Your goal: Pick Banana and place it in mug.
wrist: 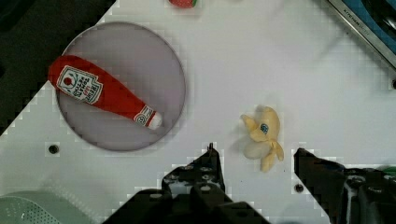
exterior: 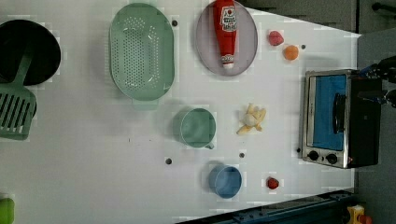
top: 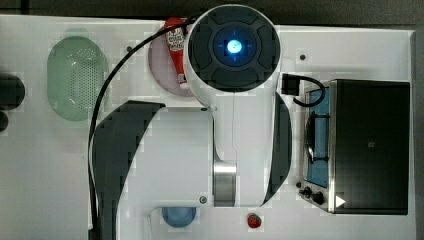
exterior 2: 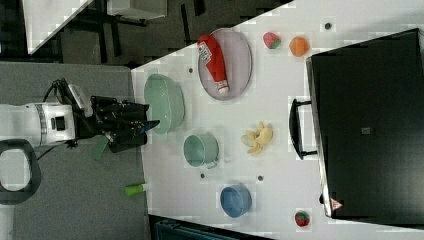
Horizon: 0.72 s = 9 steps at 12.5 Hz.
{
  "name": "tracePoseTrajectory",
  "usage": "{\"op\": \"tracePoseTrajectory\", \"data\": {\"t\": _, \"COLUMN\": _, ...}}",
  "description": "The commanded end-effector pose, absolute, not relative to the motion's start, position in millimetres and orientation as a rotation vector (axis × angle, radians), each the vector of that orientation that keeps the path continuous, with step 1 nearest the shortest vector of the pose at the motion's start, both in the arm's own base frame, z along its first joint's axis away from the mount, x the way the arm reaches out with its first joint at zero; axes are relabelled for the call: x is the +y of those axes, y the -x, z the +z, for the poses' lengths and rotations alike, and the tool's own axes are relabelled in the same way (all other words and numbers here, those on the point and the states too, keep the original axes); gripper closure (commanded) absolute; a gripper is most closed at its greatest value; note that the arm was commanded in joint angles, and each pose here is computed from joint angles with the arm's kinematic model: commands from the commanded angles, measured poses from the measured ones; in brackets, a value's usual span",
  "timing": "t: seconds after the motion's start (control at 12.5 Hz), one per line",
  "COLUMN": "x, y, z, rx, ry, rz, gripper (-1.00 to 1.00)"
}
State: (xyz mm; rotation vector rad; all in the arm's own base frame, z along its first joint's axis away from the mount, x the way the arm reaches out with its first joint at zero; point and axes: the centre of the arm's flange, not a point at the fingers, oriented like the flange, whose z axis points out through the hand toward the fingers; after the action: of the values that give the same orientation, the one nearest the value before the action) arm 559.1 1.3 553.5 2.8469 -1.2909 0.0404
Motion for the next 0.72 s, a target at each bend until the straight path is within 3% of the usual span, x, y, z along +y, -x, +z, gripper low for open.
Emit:
{"op": "tracePoseTrajectory", "data": {"t": 0.08, "x": -23, "y": -412, "z": 624, "rx": -1.324, "ry": -2.804, "rz": -0.004, "gripper": -0.76}}
{"op": "tracePoseTrajectory", "data": {"t": 0.16, "x": -23, "y": -413, "z": 616, "rx": -1.32, "ry": -2.798, "rz": -0.026, "gripper": -0.98}}
{"op": "tracePoseTrajectory", "data": {"t": 0.32, "x": -22, "y": -422, "z": 586, "rx": -1.311, "ry": -2.79, "rz": -0.061, "gripper": -1.0}}
{"op": "tracePoseTrajectory", "data": {"t": 0.72, "x": -20, "y": -455, "z": 468, "rx": -1.296, "ry": -2.813, "rz": -0.012, "gripper": -1.0}}
